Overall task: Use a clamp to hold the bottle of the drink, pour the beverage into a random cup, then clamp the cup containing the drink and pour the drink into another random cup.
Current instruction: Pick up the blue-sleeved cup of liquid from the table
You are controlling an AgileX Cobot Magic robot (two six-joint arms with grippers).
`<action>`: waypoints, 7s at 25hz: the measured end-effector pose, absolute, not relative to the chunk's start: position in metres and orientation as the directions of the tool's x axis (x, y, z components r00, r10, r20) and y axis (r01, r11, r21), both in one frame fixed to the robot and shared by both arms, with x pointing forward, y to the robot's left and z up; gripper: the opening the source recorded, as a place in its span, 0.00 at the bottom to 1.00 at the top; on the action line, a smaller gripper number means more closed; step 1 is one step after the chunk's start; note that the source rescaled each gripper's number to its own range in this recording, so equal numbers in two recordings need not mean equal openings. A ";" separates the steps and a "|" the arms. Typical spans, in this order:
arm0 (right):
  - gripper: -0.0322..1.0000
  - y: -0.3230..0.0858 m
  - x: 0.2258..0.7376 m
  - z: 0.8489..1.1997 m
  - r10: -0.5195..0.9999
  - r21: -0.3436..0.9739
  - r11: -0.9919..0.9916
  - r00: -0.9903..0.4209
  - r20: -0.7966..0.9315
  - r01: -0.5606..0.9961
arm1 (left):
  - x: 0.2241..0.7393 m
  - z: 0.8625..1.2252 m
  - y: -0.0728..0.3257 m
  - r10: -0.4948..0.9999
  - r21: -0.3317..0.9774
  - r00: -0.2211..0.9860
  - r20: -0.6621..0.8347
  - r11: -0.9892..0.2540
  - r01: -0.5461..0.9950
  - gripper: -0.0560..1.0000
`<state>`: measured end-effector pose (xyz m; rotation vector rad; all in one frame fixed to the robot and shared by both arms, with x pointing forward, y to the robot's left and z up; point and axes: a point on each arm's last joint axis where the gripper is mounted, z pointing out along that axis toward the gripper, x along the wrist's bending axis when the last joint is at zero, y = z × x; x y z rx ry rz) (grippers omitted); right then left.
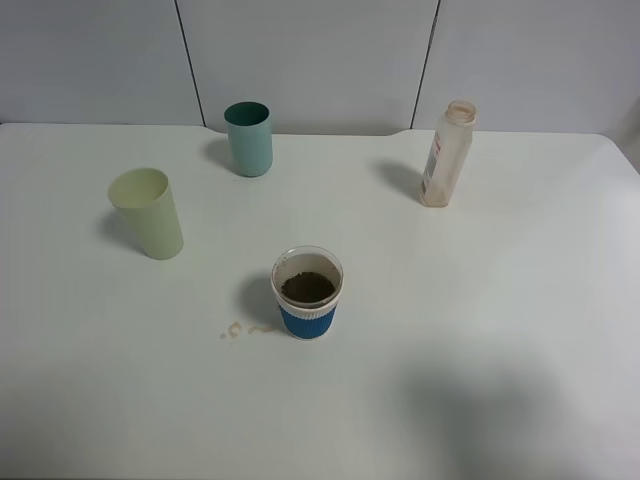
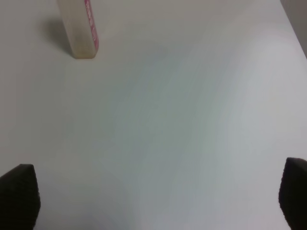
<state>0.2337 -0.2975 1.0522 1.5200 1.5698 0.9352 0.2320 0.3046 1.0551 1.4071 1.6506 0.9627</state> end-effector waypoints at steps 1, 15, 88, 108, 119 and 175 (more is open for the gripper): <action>1.00 -0.298 0.234 1.052 1.000 0.890 0.029 -0.017 -0.024 0.455 | 0.232 1.057 0.304 0.993 0.904 -0.100 -0.069 0.104 0.415 0.90; 1.00 -0.298 0.234 1.052 1.000 0.890 0.029 -0.017 -0.024 0.455 | 0.282 1.080 0.284 0.985 0.918 0.143 -0.095 0.031 0.396 0.72; 1.00 -0.298 0.234 1.052 1.000 0.890 0.029 -0.017 -0.024 0.455 | 0.376 0.931 0.196 0.799 0.879 0.601 0.009 -0.293 0.376 0.71; 1.00 -0.298 0.234 1.052 1.000 0.890 0.029 -0.017 -0.024 0.455 | 0.370 0.882 0.176 0.695 0.891 0.686 -0.216 -0.147 0.429 0.71; 1.00 -0.298 0.234 1.052 1.000 0.890 0.029 -0.017 -0.024 0.455 | 0.371 0.867 0.175 0.705 0.858 0.674 -0.222 -0.187 0.478 0.71; 1.00 -0.298 0.234 1.052 1.000 0.890 0.029 -0.017 -0.024 0.455 | 0.421 0.844 0.111 0.544 0.925 0.838 -0.049 -0.291 0.244 0.90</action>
